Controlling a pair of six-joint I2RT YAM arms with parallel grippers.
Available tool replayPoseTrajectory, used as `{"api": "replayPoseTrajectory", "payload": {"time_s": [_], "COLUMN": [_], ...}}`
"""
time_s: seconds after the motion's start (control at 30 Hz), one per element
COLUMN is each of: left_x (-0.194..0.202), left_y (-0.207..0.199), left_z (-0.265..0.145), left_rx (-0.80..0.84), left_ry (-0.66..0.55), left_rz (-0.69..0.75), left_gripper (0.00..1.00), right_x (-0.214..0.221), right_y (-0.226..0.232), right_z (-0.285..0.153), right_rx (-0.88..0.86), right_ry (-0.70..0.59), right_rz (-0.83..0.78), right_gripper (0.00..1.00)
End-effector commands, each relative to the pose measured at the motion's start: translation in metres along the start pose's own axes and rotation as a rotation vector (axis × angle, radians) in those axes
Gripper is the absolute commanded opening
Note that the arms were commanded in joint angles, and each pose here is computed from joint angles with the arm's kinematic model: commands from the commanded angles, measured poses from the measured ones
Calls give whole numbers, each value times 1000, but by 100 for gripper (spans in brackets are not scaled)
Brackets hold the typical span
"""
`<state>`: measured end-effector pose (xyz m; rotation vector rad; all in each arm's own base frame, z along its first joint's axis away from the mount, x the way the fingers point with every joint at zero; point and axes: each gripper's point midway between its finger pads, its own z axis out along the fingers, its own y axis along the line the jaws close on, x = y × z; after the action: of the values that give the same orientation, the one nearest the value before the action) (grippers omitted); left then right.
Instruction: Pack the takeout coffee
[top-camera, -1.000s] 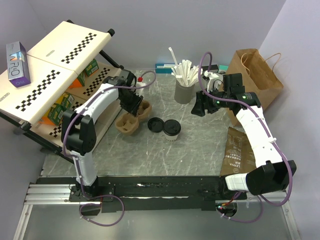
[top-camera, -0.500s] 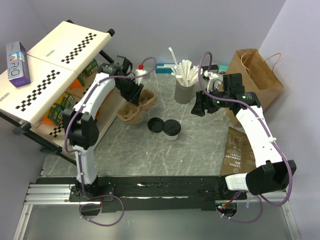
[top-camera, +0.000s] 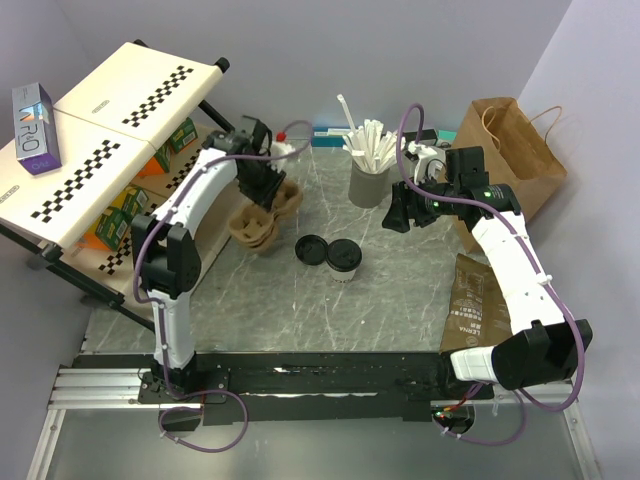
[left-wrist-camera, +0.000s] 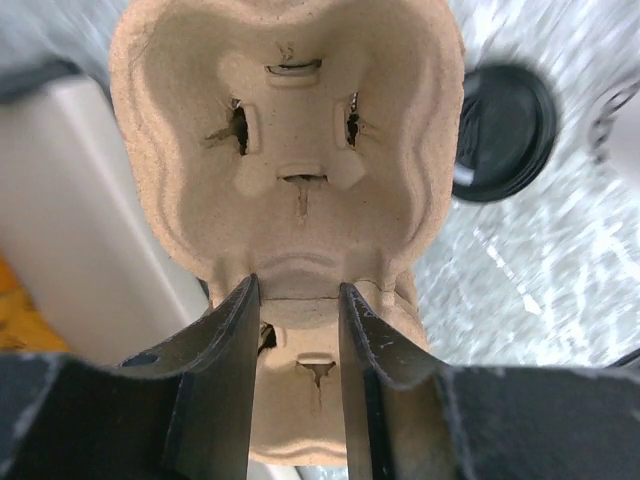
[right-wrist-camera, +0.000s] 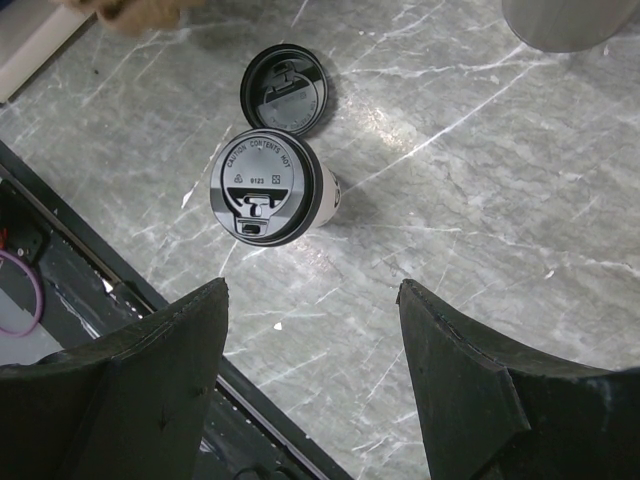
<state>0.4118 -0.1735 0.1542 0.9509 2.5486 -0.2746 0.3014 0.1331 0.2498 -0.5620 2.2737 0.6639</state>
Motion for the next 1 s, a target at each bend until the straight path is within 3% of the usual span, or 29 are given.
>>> {"api": "replayPoseTrajectory", "payload": {"time_s": [0.0,0.03,0.1,0.17,0.2,0.27,0.3,0.33,0.4,0.43,0.67,0.73,0.87,0.97], "left_x": [-21,-14,7,12,2,1,-17,-9,-29,-23,17,17,28,8], "left_y": [-10,-13,16,16,0,6,10,6,9,5,-5,-16,-6,3], "left_z": [-35,-31,-5,-16,-24,-32,-48,-44,-54,-55,-22,-27,-31,-41], "left_rx": [74,124,-121,-239,-77,-74,-98,-43,54,80,77,133,3,-32], "left_ry": [-84,-67,42,28,-58,-37,-75,-17,-95,-66,44,48,166,91], "left_rz": [-41,-51,15,150,133,54,84,60,-28,-29,-32,-29,69,55], "left_gripper": [1,1,1,1,1,1,1,1,1,1,1,1,1,1], "right_x": [-9,-10,-10,-8,-8,-7,-6,-6,-7,-8,-32,-49,-59,-65], "right_y": [2,2,2,2,3,3,3,4,5,7,38,60,92,96], "right_z": [-1,-1,0,-1,-1,-2,-1,-1,0,0,4,10,26,34], "right_rx": [-12,-12,-17,-16,-14,-16,-16,-19,-32,-40,-96,-120,-181,-199], "right_ry": [-30,-32,-32,-28,-29,-28,-27,-27,-29,-29,-78,-151,-179,-179], "right_rz": [-8,-7,-7,-6,-7,-7,-6,-7,-7,-9,-112,-178,-213,-164], "right_gripper": [75,75,75,75,75,75,75,75,75,75,76,77,79,80]}}
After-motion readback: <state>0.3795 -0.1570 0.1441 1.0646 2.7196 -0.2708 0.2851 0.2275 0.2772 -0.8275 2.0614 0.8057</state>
